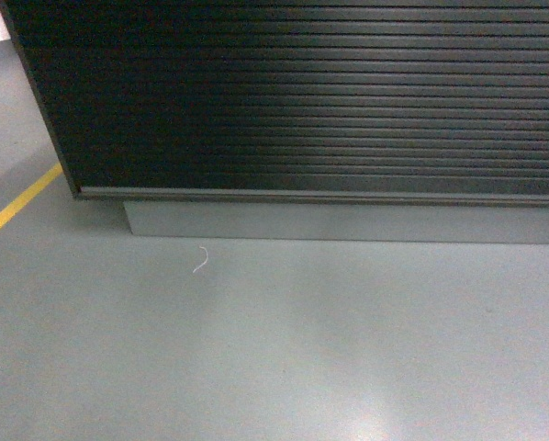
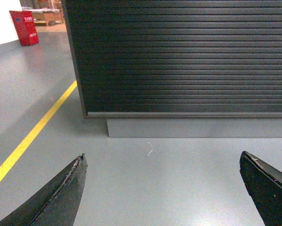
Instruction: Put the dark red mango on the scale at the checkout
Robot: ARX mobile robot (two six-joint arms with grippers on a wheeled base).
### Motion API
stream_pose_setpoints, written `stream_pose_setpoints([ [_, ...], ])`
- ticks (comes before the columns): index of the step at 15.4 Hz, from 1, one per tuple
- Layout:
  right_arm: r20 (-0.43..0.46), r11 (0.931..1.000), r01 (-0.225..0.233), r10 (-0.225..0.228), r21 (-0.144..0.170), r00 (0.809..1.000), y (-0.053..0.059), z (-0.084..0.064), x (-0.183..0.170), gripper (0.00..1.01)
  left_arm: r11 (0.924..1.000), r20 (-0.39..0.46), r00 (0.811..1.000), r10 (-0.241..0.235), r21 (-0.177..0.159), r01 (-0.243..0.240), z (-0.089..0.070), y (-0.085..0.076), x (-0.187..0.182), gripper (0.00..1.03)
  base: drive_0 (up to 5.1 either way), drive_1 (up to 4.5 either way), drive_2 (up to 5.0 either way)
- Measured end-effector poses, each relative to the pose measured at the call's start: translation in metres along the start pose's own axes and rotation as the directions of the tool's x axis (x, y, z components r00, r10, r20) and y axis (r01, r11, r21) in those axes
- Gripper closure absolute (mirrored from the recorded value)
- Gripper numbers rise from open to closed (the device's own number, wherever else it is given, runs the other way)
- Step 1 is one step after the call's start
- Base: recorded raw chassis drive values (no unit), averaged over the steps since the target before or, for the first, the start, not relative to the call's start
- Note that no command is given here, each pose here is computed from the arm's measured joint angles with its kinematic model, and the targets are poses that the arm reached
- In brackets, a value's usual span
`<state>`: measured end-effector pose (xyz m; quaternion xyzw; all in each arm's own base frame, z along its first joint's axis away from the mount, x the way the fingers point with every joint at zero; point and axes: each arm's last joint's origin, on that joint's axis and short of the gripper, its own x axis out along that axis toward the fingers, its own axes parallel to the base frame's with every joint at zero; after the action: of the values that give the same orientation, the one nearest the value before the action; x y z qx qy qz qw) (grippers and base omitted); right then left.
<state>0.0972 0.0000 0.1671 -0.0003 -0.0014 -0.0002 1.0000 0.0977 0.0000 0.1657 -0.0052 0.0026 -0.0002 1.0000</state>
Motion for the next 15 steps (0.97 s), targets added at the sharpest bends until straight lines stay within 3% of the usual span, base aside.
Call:
stream_pose_setpoints([
  [15,-0.002,1.0000,0.000,0.000,0.000,1.000,0.0000,-0.0001,0.0000,0.03,1.0000,0.004,1.000,0.000,0.000,0.000,0.0004,0.0000,0.0000,0.05,0.0,3.36,-3.3],
])
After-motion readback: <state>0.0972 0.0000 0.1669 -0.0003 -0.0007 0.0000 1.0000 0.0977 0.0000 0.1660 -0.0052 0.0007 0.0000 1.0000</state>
